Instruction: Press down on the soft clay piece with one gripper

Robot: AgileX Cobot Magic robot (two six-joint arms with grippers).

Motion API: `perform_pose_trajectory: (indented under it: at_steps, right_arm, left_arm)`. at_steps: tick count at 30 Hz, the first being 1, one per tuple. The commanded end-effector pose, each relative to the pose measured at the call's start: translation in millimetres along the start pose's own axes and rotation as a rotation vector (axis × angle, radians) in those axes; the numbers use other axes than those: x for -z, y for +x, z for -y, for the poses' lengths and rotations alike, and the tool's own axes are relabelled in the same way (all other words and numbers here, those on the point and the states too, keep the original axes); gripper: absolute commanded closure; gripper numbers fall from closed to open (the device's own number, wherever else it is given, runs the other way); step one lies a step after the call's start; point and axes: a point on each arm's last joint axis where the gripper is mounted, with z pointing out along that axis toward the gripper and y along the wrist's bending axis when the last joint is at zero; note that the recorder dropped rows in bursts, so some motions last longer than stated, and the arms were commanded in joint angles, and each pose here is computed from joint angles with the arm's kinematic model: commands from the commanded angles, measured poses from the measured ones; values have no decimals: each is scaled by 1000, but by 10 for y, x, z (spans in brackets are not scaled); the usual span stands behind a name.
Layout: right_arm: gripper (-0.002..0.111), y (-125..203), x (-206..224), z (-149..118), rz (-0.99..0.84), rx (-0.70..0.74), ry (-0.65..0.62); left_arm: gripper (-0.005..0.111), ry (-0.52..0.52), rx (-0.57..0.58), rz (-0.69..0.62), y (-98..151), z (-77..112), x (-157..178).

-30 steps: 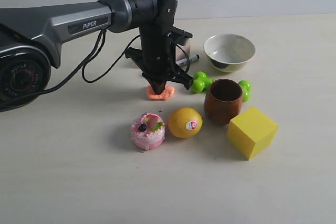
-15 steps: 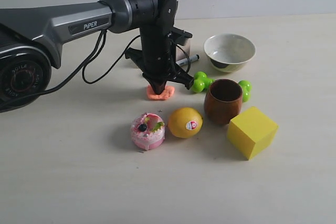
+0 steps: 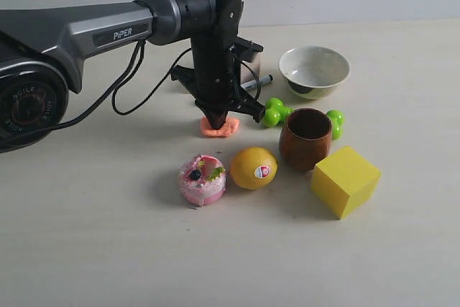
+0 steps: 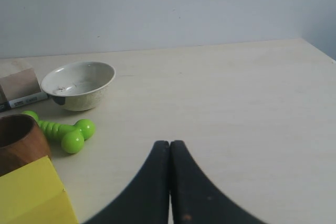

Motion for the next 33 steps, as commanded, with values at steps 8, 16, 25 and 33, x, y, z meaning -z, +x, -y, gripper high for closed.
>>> perform_pose_trajectory:
  at_steps: [8,16,25,33]
  right_arm:
    - [108,7,0,-2,6,6,-4]
    - [108,7,0,-2,6,6,-4]
    - [108,7,0,-2,6,6,-4]
    - [108,7,0,-2,6,6,-4]
  left_arm:
    - [107,61,22,-62,95,136,-144]
    - [107,61,25,-38,80,134,-61]
    - [107,63,30,-9,67,132,72]
    - [107,65,30,27,55,130,226]
